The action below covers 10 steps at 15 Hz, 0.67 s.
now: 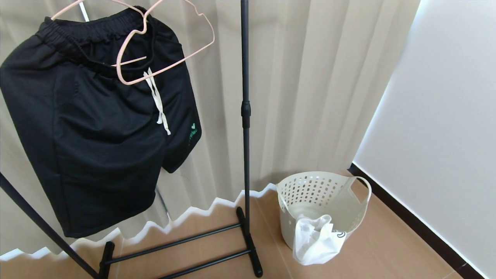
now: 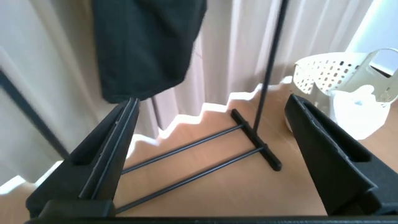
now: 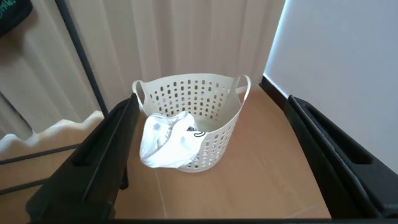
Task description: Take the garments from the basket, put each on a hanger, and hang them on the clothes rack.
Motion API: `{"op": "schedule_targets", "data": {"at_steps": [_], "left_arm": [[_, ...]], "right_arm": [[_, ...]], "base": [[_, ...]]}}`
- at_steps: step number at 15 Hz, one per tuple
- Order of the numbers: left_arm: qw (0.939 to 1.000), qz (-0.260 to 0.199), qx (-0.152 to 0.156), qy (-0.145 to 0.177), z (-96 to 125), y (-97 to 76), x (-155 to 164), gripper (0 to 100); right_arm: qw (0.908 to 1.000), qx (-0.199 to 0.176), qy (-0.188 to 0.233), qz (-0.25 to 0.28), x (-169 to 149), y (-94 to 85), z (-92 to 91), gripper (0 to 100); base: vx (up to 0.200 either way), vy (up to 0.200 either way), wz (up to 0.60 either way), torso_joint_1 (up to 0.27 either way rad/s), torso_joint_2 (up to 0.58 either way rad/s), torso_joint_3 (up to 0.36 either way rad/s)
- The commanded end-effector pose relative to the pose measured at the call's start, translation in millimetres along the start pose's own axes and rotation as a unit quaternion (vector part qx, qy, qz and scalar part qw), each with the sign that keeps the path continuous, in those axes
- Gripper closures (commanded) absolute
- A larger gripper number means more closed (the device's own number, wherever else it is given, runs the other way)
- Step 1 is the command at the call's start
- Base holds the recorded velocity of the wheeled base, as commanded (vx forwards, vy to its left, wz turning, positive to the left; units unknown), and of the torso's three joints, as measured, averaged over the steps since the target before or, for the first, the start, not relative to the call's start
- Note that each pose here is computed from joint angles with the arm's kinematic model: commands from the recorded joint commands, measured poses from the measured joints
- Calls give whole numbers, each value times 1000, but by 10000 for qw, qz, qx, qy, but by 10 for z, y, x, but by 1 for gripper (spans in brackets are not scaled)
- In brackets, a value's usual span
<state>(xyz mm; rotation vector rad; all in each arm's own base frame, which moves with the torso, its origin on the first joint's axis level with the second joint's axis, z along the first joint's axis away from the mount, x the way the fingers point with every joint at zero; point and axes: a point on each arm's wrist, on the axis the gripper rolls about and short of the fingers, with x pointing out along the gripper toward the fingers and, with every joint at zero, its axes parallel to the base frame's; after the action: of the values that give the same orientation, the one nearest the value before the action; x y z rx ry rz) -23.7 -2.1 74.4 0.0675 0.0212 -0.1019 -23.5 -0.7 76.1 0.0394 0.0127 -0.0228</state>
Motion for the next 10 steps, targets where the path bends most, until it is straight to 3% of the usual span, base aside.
{"op": "schedule_targets", "data": {"at_steps": [1,2,7,10], "left_arm": [[10000,-1,-7,7,1,0,1,0],[10000,-1,-7,7,1,0,1,0],[10000,14,-14,8,1,1,1,0],[10000,6,-7,7,1,1,1,0]], "right_arm": [[10000,1,3,-2,0,0,1,0],[10000,1,3,-2,0,0,1,0],[10000,1,3,-2,0,0,1,0],[10000,1,3,-2,0,0,1,0]], "base": [[0,-200,0,7,2,-2],[0,-200,0,2,-2,7],[0,0,0,0,0,0],[0,0,0,-1,167,168]]}}
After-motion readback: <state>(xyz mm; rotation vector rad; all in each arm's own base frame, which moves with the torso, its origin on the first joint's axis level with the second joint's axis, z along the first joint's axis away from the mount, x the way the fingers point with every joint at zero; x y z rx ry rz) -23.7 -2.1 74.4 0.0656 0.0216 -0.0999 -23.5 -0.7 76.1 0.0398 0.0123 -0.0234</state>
